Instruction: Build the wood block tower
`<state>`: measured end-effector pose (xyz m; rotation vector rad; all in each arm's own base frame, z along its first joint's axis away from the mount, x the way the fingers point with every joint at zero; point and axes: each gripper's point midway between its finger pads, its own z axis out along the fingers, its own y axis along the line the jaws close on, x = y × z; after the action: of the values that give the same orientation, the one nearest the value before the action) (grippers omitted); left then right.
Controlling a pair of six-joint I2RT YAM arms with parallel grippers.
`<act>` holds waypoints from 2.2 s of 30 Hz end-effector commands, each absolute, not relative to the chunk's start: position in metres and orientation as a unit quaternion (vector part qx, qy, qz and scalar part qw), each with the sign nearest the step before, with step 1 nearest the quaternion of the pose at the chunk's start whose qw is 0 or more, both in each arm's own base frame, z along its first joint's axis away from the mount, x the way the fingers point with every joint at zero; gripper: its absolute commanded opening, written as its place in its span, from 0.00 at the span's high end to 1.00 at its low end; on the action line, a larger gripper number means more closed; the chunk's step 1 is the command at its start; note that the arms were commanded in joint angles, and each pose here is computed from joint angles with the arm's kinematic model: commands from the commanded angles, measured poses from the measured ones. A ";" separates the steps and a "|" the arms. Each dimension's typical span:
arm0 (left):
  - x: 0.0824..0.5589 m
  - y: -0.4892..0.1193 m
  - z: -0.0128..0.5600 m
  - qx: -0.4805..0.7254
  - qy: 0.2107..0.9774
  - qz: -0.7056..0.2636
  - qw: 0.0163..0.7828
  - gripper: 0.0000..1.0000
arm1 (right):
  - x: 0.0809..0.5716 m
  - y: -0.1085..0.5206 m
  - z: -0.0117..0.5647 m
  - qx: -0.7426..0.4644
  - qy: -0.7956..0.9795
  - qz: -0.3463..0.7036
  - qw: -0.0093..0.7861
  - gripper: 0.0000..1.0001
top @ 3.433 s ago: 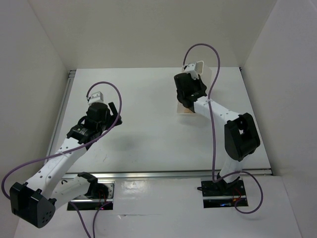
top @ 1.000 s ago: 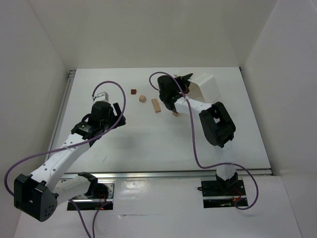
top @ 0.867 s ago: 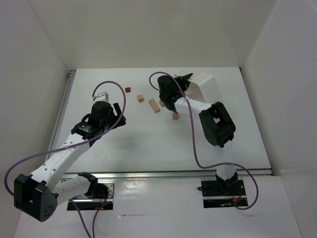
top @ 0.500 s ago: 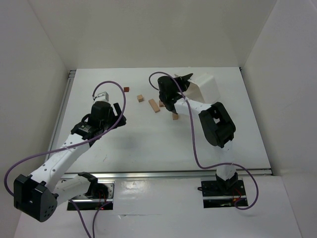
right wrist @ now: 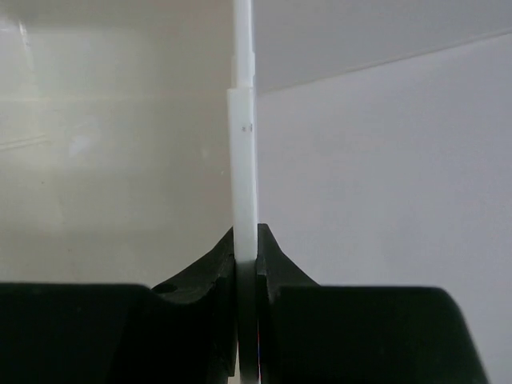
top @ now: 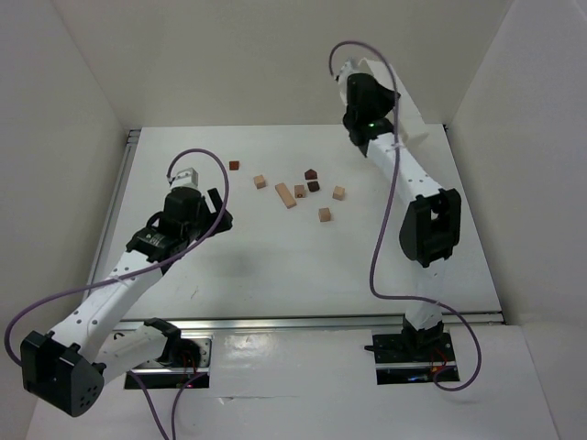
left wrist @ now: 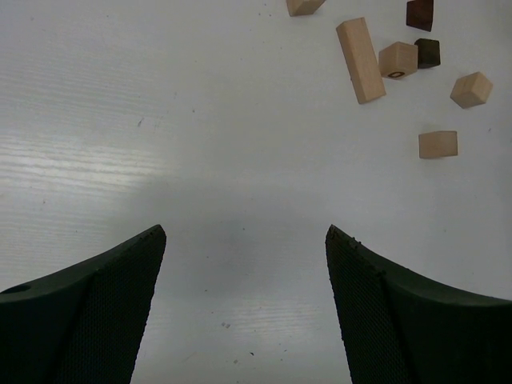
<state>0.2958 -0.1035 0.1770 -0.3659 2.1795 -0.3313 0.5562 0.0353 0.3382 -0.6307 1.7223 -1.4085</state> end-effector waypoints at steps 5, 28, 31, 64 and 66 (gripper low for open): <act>0.311 -0.112 0.237 -0.122 0.843 -0.164 0.497 0.00 | 0.549 0.035 0.270 -0.125 0.844 -0.110 0.510 1.00; 0.356 -0.122 0.252 -0.089 0.860 -0.123 0.487 0.00 | 0.571 -0.061 0.121 -0.021 0.918 0.082 0.387 1.00; 0.357 -0.120 0.252 -0.092 0.860 -0.118 0.489 0.00 | 0.575 -0.064 0.111 -0.005 0.920 0.081 0.384 0.95; 0.316 -0.103 0.268 -0.117 0.838 -0.138 0.515 0.00 | 0.543 0.133 0.257 -0.162 0.784 0.212 0.560 0.00; 0.313 -0.101 0.269 -0.113 0.839 -0.135 0.515 0.00 | 0.537 0.146 0.246 -0.159 0.798 0.230 0.534 0.00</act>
<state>0.3174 -0.1018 0.2554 -0.2708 2.0608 -0.2959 0.5403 0.1229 0.2250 -0.3713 1.9661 0.4074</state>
